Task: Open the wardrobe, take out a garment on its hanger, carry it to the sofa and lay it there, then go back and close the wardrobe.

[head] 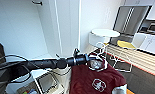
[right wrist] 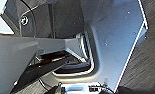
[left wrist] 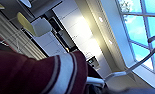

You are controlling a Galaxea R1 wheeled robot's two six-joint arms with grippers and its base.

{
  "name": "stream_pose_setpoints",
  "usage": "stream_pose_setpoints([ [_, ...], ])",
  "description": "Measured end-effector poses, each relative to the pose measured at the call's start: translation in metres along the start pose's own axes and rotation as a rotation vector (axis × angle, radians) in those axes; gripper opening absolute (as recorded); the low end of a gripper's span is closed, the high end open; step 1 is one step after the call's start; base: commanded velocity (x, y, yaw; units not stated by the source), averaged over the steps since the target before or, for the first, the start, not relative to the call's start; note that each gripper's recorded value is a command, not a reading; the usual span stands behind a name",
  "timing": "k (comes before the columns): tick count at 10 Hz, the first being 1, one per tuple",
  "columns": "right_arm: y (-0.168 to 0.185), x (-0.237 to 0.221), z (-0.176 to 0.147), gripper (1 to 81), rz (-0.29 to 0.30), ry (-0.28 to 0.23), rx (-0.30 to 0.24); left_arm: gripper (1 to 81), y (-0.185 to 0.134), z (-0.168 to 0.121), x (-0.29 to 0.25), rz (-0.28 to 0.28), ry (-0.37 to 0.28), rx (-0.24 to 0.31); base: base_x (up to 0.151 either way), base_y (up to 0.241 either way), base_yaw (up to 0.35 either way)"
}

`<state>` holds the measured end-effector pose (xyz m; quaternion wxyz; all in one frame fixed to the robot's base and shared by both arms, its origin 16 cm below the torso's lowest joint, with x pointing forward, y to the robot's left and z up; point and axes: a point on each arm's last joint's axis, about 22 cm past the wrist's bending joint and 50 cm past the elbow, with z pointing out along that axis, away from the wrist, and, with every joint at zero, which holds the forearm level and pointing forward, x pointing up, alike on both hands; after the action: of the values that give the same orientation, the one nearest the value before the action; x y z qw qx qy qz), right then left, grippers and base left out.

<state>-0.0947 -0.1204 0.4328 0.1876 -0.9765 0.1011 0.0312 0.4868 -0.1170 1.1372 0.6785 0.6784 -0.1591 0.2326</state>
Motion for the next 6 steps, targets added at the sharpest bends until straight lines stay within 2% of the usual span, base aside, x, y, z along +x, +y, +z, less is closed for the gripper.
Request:
stream_pose_setpoints([
  [4,0.0,0.001,0.0,81.1,-0.006,-0.002,0.0,1.0,0.0,-0.002,0.0,0.0,0.004,0.002,0.0,0.0,-0.378],
  [6,-0.001,0.004,0.001,81.1,-0.046,-0.023,0.002,1.0,-0.004,-0.025,0.005,0.001,0.037,0.037,0.0,0.0,-0.378],
])
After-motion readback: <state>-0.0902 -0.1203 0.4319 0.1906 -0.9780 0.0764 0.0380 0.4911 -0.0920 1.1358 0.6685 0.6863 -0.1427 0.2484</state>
